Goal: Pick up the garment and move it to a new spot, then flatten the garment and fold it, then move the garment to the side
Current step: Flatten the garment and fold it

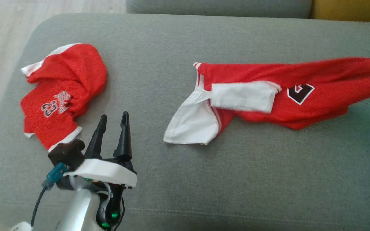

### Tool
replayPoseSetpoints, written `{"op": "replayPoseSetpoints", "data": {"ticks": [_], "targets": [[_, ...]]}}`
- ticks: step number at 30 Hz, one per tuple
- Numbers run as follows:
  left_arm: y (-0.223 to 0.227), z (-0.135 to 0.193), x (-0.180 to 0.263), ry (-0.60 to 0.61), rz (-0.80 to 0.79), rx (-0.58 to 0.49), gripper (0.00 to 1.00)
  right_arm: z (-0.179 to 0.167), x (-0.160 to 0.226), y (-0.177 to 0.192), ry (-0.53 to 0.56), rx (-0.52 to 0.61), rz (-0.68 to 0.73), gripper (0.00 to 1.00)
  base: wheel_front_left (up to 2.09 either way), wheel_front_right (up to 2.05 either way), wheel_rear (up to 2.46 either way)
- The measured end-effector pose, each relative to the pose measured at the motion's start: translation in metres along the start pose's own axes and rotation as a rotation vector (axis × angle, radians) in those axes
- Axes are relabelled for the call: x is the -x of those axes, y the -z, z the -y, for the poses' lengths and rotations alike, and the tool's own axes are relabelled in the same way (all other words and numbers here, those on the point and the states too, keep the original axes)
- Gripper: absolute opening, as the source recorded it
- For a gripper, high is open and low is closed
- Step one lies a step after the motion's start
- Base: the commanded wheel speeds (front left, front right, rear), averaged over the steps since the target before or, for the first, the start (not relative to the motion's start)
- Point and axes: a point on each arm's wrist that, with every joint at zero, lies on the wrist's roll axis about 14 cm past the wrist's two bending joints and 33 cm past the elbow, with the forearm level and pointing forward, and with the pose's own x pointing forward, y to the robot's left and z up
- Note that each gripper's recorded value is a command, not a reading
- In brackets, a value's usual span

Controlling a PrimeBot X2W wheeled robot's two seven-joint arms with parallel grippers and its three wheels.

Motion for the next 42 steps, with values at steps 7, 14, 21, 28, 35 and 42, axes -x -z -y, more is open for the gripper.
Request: {"op": "replayPoseSetpoints", "data": {"ticks": [7, 14, 21, 28, 35, 42], "targets": [[0.004, 0.012, -0.011, 0.045, -0.010, -0.005, 1.00, 0.025, 0.006, -0.006, 0.095, 0.000, 0.059, 1.00, 0.00, 0.00, 0.00], [-0.001, 0.022, -0.011, 0.072, 0.003, -0.006, 1.00, -0.045, 0.020, -0.070, -0.040, -0.042, 0.346, 1.00, 0.00, 0.00, 0.00], [-0.015, 0.032, -0.007, 0.104, 0.047, -0.025, 1.00, -0.108, 0.073, -0.049, -0.196, -0.171, 0.432, 1.00, 0.00, 0.00, 0.00], [-0.013, 0.033, 0.001, 0.106, 0.043, -0.030, 1.00, -0.141, 0.117, -0.011, -0.255, -0.245, 0.407, 1.00, 0.00, 0.00, 0.00], [-0.005, 0.025, 0.004, 0.088, 0.020, -0.034, 1.00, -0.202, 0.117, -0.002, -0.438, -0.125, 0.332, 1.00, 0.00, 0.00, 0.00], [0.004, 0.009, 0.005, 0.045, -0.010, -0.033, 1.00, -0.252, 0.090, 0.027, -0.606, 0.042, 0.197, 1.00, 0.00, 0.00, 0.00]]}}
